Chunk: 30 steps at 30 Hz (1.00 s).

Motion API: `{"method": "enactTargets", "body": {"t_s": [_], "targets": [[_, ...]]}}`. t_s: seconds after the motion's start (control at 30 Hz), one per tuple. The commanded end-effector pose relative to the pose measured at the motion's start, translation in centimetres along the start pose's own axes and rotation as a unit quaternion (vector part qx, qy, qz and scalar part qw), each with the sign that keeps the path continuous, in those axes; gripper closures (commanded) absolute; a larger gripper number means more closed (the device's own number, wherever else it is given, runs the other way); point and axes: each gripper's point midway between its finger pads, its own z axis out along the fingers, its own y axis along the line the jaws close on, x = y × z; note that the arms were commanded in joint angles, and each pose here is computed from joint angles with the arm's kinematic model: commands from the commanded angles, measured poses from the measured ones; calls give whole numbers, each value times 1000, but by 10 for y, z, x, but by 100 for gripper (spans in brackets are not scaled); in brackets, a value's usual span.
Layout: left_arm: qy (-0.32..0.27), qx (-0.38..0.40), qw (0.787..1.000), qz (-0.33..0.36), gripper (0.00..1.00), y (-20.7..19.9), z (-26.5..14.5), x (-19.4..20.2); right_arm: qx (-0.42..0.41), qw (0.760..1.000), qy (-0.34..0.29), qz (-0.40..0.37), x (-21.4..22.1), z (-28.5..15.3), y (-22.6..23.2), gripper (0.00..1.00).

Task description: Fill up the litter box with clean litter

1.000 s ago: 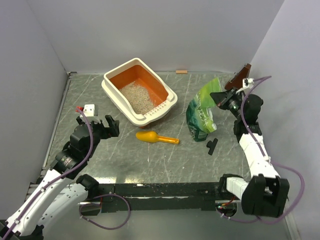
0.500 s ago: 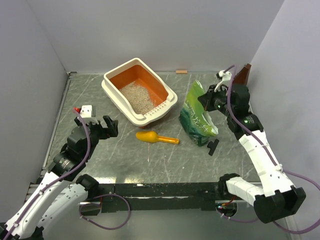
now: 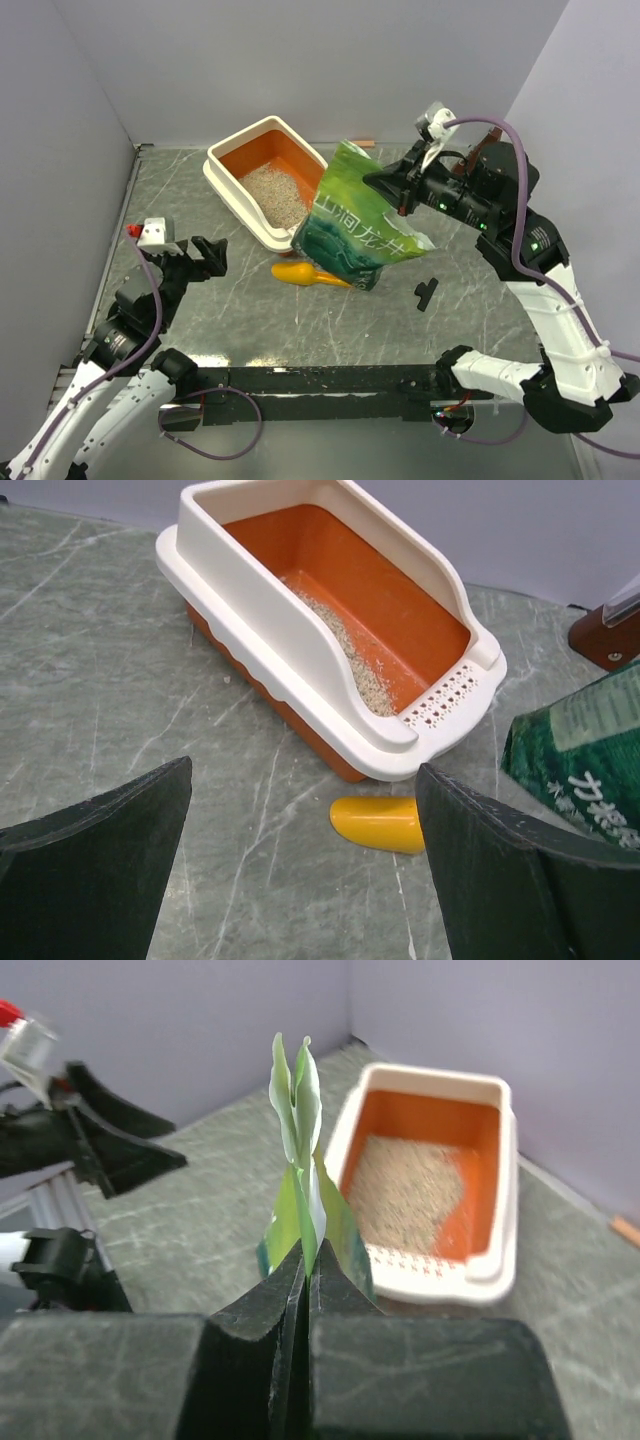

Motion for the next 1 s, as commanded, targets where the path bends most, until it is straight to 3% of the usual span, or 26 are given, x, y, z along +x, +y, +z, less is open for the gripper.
{"method": "enactTargets", "body": {"t_s": [0.0, 0.43, 0.7, 0.97], "targets": [[-46, -5, 999, -8, 3, 3, -8, -27, -71, 987, -130, -61, -84, 7, 36, 100], [-92, 85, 992, -25, 3, -25, -53, -81, -191, 975, -97, -50, -77, 103, 101, 100], [-85, 102, 991, -20, 3, -26, -63, -76, -272, 959, -64, -45, -43, 149, 131, 100], [-76, 100, 992, -20, 3, -22, -64, -63, -312, 946, -76, -41, -46, 176, 146, 100]]}}
